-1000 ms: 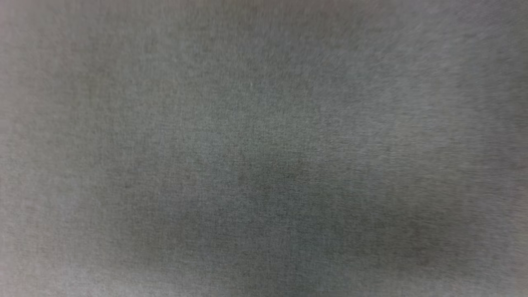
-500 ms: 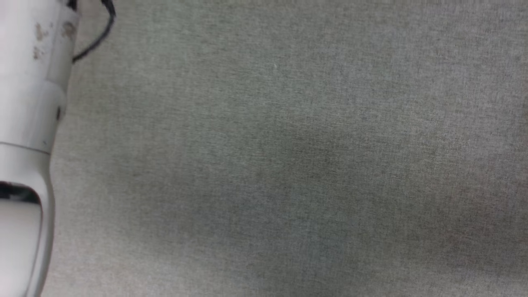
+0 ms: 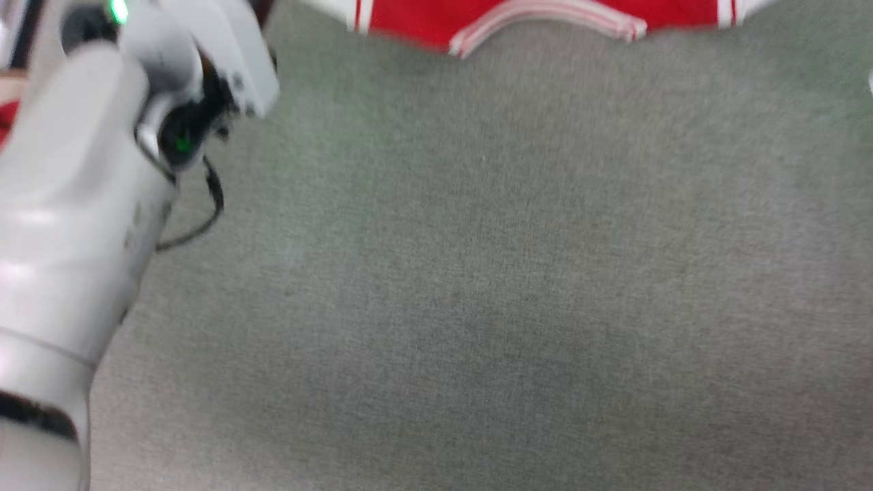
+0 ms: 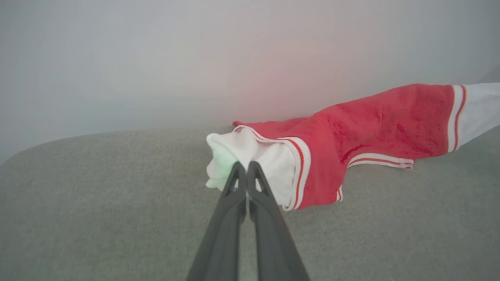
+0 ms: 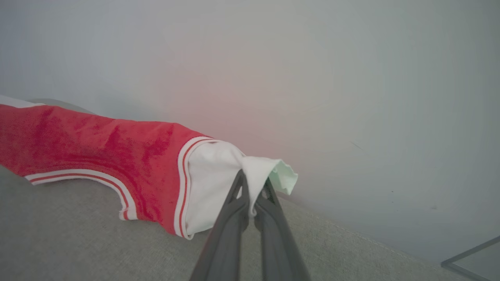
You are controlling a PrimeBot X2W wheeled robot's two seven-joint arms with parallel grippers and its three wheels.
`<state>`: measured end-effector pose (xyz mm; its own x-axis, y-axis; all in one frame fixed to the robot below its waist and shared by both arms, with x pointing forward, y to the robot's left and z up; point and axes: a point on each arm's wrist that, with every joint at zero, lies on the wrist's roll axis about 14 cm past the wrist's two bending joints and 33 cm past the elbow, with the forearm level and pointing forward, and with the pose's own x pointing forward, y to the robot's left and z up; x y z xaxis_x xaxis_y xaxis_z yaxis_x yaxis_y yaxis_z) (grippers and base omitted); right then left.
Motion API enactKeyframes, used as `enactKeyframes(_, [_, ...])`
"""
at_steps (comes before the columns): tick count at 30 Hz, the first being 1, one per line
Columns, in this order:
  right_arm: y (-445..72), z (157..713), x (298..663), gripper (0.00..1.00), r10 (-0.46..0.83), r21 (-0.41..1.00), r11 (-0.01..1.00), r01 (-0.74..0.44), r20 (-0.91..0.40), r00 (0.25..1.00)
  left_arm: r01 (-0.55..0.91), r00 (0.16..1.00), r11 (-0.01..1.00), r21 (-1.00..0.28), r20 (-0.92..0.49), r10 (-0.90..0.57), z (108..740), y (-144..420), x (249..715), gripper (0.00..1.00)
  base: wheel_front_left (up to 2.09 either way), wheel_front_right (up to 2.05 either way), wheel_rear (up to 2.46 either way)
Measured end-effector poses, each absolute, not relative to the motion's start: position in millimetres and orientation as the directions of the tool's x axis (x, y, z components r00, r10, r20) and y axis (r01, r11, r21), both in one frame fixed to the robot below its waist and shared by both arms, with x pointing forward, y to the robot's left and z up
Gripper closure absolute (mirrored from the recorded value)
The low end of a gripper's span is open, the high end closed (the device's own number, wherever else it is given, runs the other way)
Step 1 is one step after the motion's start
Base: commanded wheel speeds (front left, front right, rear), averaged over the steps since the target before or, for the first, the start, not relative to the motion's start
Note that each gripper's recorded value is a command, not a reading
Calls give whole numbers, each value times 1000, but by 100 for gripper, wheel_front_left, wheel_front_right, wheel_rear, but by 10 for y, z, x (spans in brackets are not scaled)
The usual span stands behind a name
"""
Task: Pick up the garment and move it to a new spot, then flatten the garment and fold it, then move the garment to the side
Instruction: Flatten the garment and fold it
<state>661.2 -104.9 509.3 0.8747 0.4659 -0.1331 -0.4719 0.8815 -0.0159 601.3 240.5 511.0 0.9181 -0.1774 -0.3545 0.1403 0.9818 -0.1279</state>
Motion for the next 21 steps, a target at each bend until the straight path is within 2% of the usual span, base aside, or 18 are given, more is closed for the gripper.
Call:
enactKeyframes(8, [-1285, 4952, 5774, 100, 495, 57, 860, -507, -339, 800, 159, 900, 984, -82, -397, -179, 5131, 2583, 5256, 100, 0, 0, 0])
enactKeyframes(21, [-1521, 4671, 4183, 100, 548, 186, 815, -548, -555, 626, 163, 858, 974, -158, -464, -219, 4945, 2390, 3805, 100, 0, 0, 0])
